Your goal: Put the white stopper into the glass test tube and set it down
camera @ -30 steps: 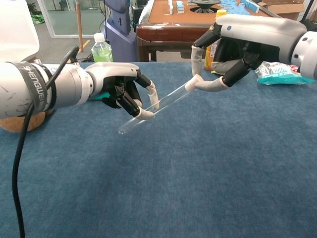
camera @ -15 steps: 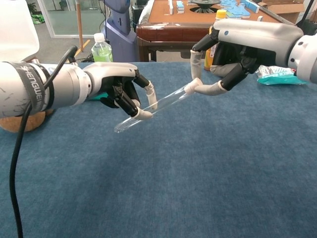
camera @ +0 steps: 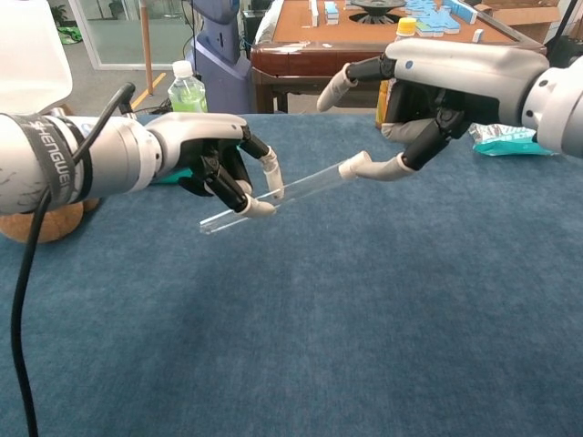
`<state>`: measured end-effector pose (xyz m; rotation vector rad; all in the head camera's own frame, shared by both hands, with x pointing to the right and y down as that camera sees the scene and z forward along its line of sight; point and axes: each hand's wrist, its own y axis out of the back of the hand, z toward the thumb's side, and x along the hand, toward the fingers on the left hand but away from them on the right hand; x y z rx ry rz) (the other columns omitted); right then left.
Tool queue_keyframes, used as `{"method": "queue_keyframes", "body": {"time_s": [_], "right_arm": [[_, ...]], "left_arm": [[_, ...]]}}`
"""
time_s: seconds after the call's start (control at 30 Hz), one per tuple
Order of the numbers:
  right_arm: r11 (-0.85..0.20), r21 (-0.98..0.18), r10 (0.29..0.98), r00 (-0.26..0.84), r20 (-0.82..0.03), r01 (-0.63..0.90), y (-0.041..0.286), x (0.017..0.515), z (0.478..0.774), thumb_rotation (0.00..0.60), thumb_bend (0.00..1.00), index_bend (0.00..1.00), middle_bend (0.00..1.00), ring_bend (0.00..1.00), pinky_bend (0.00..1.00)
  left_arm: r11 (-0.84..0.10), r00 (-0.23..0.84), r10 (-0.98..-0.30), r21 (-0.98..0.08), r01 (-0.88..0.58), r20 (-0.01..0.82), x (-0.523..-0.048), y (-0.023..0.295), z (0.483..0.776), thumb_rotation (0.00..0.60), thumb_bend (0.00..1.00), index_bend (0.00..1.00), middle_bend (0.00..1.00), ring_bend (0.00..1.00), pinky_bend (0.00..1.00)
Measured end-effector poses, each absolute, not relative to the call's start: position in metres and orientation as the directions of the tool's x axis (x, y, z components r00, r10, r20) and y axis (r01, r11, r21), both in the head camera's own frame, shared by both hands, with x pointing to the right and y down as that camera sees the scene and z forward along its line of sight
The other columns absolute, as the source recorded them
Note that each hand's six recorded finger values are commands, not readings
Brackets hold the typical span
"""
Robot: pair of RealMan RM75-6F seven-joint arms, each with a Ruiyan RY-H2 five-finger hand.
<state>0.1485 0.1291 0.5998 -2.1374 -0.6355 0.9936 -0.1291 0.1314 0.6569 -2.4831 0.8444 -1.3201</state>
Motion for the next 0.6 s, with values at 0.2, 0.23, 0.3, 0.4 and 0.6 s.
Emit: {"method": "queue_keyframes", "body": {"time_s": [0.2, 0.23, 0.3, 0.4, 0.6], "right_arm": [[-0.629, -0.759, 0.686, 0.58, -0.44, 0.168, 0.124, 0.156, 0.59, 0.6, 0.19, 0.17, 1.0, 1.0, 1.0], [-0.618, -0.767, 0.697, 0.573, -0.432, 0.173, 0.122, 0.161, 0.586, 0.6, 0.19, 0.17, 1.0, 1.0, 1.0], [-0.599, -0.78, 0.716, 0.558, -0.42, 0.181, 0.118, 0.17, 0.58, 0.6, 0.19, 0.17, 1.0, 1.0, 1.0], [-0.566, -0.802, 0.749, 0.526, -0.403, 0.19, 0.111, 0.189, 0.569, 0.6, 0.19, 0.17, 1.0, 1.0, 1.0], [-0.515, -0.833, 0.803, 0.453, -0.388, 0.2, 0.104, 0.231, 0.552, 0.6, 0.19, 0.17, 1.0, 1.0, 1.0]], "left_arm": [[-0.809, 0.42, -0.585, -0.458, -0.369, 0.694, -0.136, 0.129, 0.66, 0.6, 0.32, 0.57, 1.0, 1.0, 1.0], [-0.806, 0.415, -0.589, -0.47, -0.36, 0.694, -0.137, 0.129, 0.662, 0.6, 0.32, 0.57, 1.0, 1.0, 1.0], [-0.801, 0.405, -0.597, -0.49, -0.344, 0.693, -0.14, 0.128, 0.664, 0.6, 0.32, 0.57, 1.0, 1.0, 1.0], [-0.791, 0.385, -0.612, -0.524, -0.316, 0.691, -0.143, 0.126, 0.669, 0.6, 0.32, 0.57, 1.0, 1.0, 1.0], [-0.767, 0.351, -0.641, -0.593, -0.248, 0.682, -0.14, 0.127, 0.683, 0.6, 0.32, 0.57, 1.0, 1.0, 1.0]]}}
